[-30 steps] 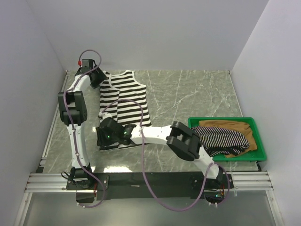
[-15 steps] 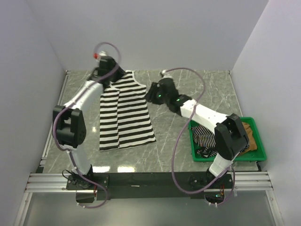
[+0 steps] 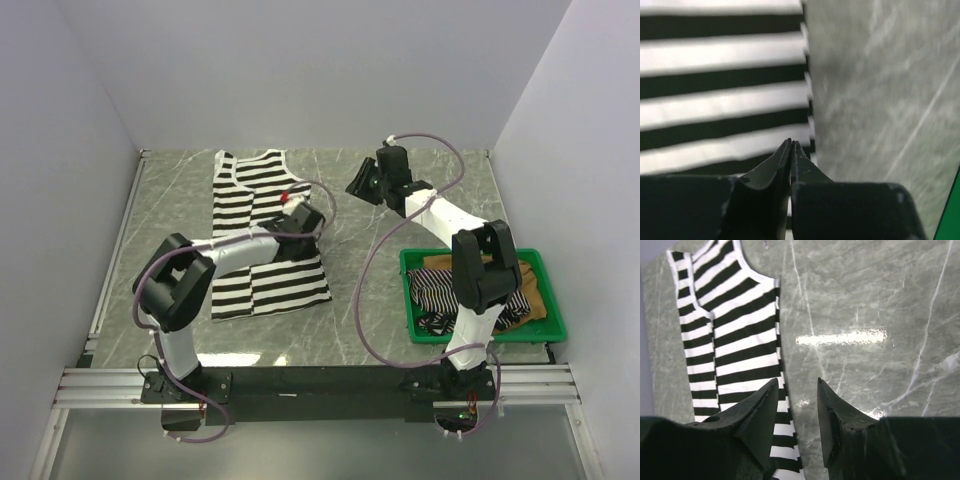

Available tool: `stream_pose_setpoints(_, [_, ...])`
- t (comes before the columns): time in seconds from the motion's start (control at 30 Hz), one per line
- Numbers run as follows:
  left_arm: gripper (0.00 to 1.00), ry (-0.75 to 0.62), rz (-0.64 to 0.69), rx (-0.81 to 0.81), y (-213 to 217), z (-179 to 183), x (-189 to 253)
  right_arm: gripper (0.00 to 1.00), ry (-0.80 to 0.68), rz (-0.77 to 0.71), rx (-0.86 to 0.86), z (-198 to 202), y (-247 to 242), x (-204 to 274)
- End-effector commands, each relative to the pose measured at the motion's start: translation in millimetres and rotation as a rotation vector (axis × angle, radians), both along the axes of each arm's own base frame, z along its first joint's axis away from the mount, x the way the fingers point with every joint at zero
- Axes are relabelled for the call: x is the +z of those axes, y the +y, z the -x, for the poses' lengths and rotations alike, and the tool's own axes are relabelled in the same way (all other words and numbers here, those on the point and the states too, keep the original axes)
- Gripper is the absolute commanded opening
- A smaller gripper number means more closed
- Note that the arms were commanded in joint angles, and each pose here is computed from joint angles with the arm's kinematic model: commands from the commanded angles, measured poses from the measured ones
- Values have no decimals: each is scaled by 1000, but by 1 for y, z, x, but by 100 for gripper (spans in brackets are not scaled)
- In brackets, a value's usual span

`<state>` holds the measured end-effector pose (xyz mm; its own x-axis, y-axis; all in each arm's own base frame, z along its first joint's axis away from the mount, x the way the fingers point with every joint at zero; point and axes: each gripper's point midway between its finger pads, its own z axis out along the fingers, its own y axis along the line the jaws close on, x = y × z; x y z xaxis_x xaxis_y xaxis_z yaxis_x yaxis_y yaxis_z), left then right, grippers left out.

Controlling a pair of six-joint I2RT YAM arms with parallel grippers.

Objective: Fold and stack the tank tops

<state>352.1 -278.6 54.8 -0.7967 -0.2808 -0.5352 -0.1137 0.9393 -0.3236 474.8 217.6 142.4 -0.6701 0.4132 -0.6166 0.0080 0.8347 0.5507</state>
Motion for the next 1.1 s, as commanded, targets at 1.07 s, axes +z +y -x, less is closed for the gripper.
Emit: stream_pose_setpoints(1.07, [1,251,23,-520,-47,266,-34,48,101,72,55,22,4,-60])
